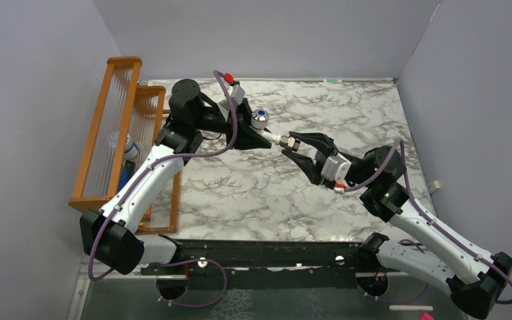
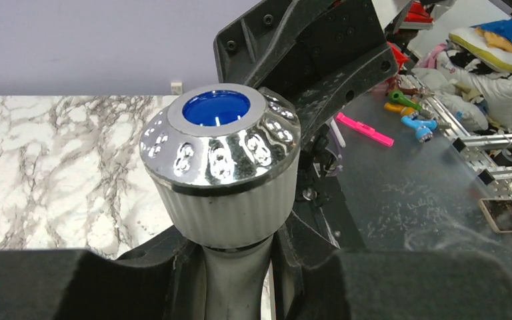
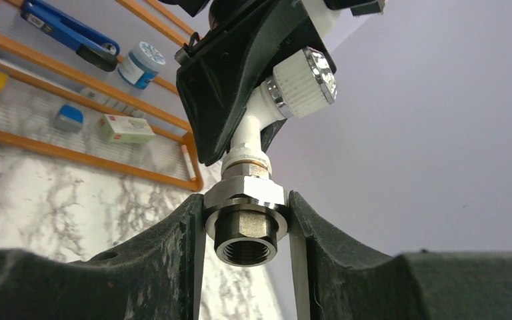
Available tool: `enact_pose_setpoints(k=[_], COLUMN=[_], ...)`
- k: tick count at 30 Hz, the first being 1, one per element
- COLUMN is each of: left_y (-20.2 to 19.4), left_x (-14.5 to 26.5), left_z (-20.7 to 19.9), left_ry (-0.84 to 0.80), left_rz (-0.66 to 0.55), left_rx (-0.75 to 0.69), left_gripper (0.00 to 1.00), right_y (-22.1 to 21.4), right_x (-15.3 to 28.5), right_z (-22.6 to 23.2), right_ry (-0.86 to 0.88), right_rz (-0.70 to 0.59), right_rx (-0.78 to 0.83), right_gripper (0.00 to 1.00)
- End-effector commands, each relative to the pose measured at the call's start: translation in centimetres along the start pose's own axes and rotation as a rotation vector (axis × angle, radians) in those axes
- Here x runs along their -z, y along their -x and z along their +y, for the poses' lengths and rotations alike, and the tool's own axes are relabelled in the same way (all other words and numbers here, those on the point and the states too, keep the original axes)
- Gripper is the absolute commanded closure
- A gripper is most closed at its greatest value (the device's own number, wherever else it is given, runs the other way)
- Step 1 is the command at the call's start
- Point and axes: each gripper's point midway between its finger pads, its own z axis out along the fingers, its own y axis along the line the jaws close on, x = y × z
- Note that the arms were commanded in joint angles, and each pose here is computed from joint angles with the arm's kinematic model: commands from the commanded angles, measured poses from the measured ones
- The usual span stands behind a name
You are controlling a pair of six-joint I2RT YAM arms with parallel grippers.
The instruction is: Install the water faucets
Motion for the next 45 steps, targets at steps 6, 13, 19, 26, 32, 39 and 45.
enact_pose_setpoints(k=[6,13,19,26,32,39,45], left_y=[2.2,2.3,2.0,0.5,-2.9,-8.7,-13.2], left_x=[-0.1,-0.1,-0.2,-0.3,-0.1,0.6,0.9], left_z=[-1.0,-0.8,-0.2,2.3,6.4,9.6,10.5], left_ry=[-0.028,-0.02,-0.002,0.085,0.248,0.398,0.44], left_rz=[-0.022,-0.023,-0.024,-0.017,0.022,0.079,0.12], left_rx=[-0.2,-0.201,-0.189,-0.125,0.03,0.243,0.363], left_gripper=[1.0,1.0,1.0,1.0,1.0,1.0,1.0], right_y=[-1.1,-0.7,1.0,3.2,-2.0,-11.4,-16.4], right_x=[0.4,0.6,1.5,3.5,6.3,8.6,7.9], right_z=[-0.9,-0.4,-0.9,-2.1,-6.6,-2.7,1.3], right_ry=[-0.114,-0.067,-0.038,-0.122,-0.598,-0.806,-0.744], right_rz=[0.094,0.078,0.057,0.023,0.197,0.585,0.803], right_rx=[-0.349,-0.247,-0.104,-0.115,-0.513,-0.816,-0.923], right_gripper=[0.9,0.57,0.29,0.27,0.32,0.3,0.29])
